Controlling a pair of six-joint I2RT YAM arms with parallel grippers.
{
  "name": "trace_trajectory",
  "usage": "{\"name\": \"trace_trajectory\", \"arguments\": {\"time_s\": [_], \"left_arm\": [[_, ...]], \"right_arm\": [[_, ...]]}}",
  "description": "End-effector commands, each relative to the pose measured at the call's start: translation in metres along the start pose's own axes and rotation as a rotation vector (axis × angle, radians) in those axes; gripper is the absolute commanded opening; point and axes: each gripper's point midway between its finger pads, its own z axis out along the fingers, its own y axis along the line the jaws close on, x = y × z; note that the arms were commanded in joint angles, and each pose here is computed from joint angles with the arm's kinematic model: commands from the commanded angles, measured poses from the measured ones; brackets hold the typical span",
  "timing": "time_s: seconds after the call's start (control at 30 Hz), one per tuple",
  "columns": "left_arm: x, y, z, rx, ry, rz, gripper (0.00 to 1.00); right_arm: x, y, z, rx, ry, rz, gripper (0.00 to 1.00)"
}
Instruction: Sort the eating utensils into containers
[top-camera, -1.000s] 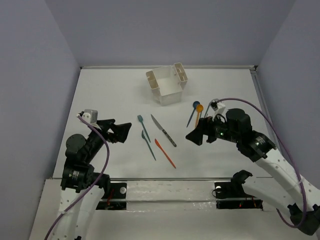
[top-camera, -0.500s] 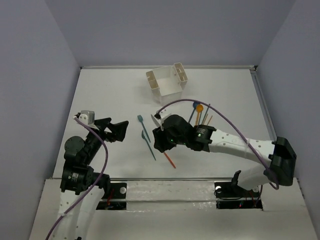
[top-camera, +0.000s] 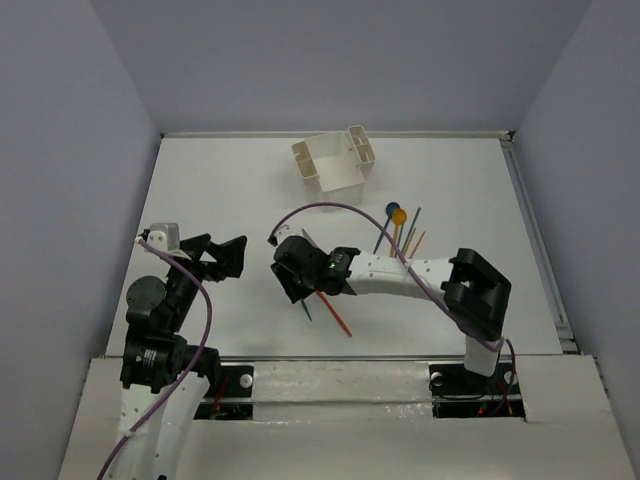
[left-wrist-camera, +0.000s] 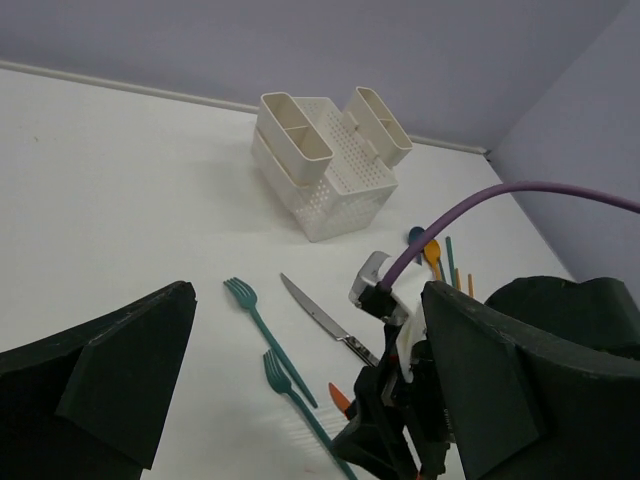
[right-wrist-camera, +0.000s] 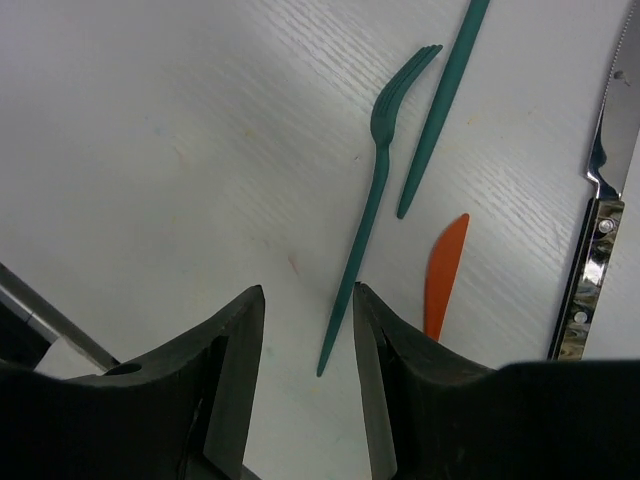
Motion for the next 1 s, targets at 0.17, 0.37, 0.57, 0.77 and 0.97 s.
{"name": "trace_trajectory", "arguments": {"time_s": [0.17, 0.37, 0.57, 0.77, 0.97], "left_arm": [[-0.015, 0.001, -0.005, -0.019, -0.067, 0.002, 0.99], [-0.021, 0.009, -0.01, -0.067, -0.097, -0.005, 0.99], [-0.021, 0.009, -0.01, -0.068, -0.096, -0.002, 0.99], [-0.021, 0.008, -0.009, -0.062, -0.093, -0.002, 0.99], [-0.021, 0.007, -0.009, -0.059, -0.094, -0.002, 0.99]], "right_arm": [[-0.016, -0.007, 0.029, 0.123, -0.017, -0.053, 0.46], [-0.006, -0.013, 0.05, 0.168, 0.015, -0.073, 0.45], [0.002, -0.016, 0.061, 0.185, 0.035, -0.077, 0.4], [0.006, -0.021, 0.067, 0.192, 0.042, -0.067, 0.36], [0.005, -0.015, 0.073, 0.168, 0.043, -0.064, 0.23]]}}
